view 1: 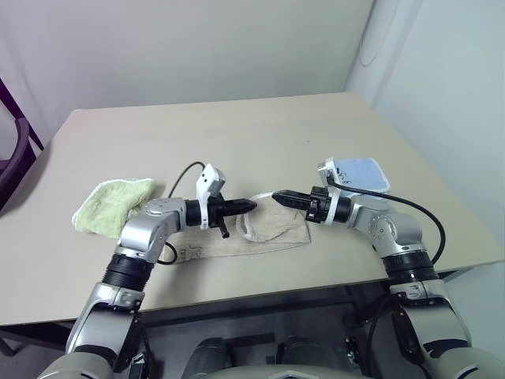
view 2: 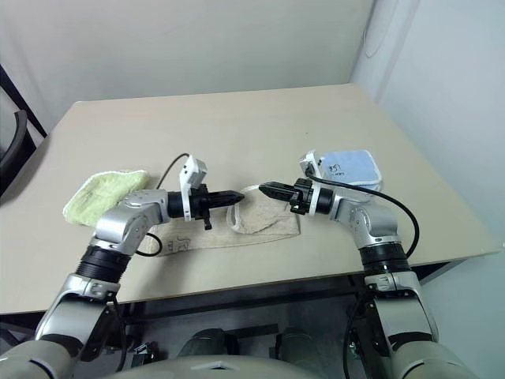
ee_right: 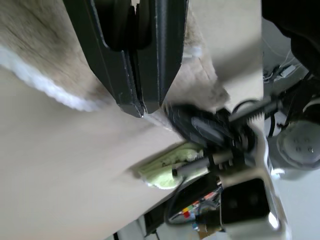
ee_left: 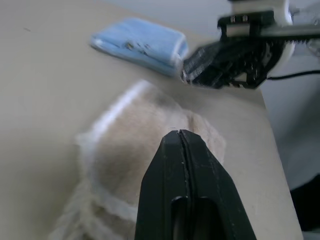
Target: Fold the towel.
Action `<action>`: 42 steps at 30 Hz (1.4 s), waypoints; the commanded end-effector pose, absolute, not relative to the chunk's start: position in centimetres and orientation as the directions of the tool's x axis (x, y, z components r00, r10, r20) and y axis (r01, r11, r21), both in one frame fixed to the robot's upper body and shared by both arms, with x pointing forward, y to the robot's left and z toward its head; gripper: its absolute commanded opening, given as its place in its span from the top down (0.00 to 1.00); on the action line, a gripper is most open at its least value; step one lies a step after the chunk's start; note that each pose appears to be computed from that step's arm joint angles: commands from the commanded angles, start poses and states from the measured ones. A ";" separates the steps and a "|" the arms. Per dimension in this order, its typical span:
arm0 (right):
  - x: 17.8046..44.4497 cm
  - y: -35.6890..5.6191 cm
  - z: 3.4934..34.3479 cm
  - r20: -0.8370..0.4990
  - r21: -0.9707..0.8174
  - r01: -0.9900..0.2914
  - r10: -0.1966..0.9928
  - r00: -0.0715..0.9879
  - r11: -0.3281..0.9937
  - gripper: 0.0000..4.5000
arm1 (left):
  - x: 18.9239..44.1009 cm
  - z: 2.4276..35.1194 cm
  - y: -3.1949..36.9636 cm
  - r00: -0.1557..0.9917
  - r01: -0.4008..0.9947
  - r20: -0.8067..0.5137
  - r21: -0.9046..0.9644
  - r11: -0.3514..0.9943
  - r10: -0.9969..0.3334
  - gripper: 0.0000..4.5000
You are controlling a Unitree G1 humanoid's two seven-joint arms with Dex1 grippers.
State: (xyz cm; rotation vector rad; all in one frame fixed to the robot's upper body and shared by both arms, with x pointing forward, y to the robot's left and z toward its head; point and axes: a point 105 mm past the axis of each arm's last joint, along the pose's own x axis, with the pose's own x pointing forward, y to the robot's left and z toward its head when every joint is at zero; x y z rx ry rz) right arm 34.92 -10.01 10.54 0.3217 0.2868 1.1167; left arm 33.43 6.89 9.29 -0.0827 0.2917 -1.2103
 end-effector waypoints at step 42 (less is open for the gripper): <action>35.6 -8.3 12.0 -0.124 0.255 -0.904 0.938 0.322 0.344 0.01 | 23.8 11.9 23.0 0.663 0.454 -0.370 -0.491 0.743 -0.650 0.00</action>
